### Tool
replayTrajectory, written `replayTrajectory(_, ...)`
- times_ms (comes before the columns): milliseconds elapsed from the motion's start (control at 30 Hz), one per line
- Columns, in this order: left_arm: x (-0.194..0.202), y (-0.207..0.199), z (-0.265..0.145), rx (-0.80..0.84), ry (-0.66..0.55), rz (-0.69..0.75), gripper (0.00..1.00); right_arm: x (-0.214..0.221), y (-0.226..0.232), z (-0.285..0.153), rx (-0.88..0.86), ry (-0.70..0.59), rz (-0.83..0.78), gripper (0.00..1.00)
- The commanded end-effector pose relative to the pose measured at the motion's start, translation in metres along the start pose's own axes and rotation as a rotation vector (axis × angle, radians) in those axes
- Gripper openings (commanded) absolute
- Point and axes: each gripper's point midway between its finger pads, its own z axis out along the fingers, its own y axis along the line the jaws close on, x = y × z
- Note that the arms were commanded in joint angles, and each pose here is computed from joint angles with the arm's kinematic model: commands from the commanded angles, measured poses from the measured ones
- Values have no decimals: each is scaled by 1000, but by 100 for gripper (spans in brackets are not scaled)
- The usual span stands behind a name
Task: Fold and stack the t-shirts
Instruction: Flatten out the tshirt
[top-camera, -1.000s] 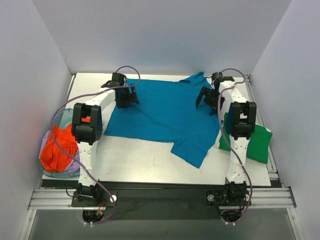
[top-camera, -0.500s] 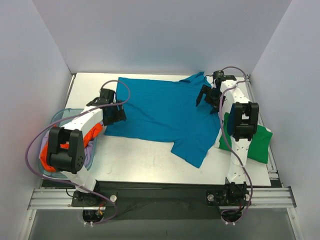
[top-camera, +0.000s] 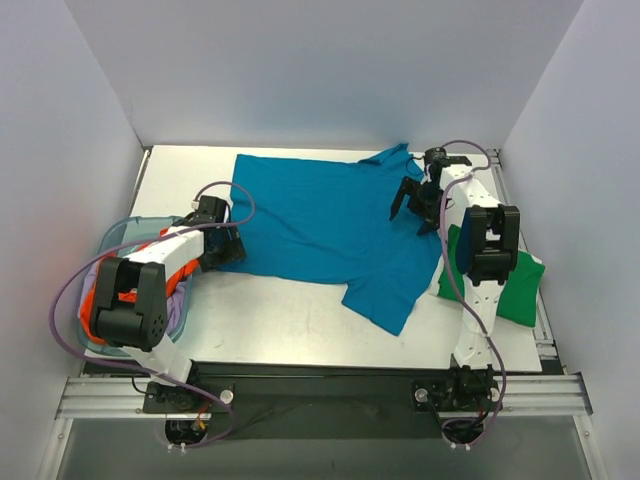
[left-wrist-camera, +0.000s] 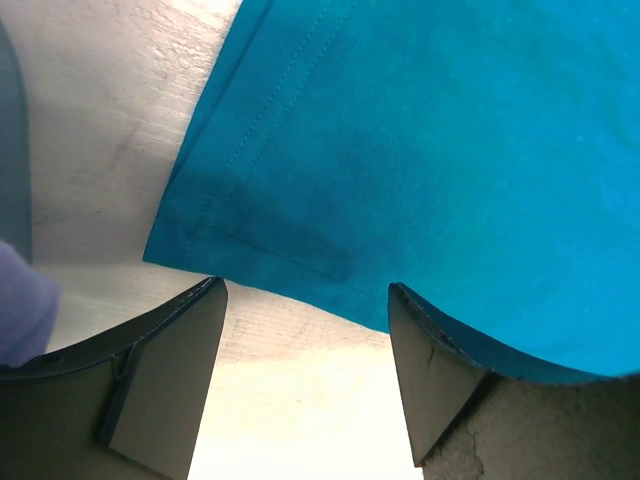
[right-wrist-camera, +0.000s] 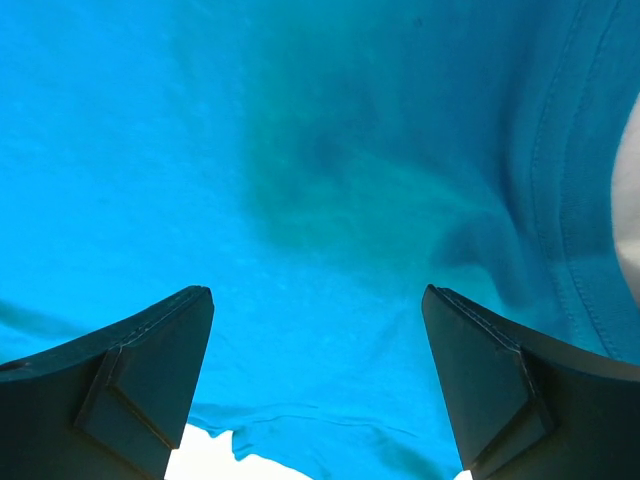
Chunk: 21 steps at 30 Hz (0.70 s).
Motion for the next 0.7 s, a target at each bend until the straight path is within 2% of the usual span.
replayTrajectory(0,-14,3,-9,-5,-68,-35,76,18,-14,12,61,62,20,89)
replayTrajectory(167,-9,10,-9,-20,-64,-47,80,19,-34,16,124,65,72,88)
replayTrajectory(433,-6,18,-5,-41,-68,-52,80,14,-66,14,174,77,152,85)
replayTrajectory(667,-14,22,-1,-73,-94,-32,77,14,-77,12,185,87,169,85)
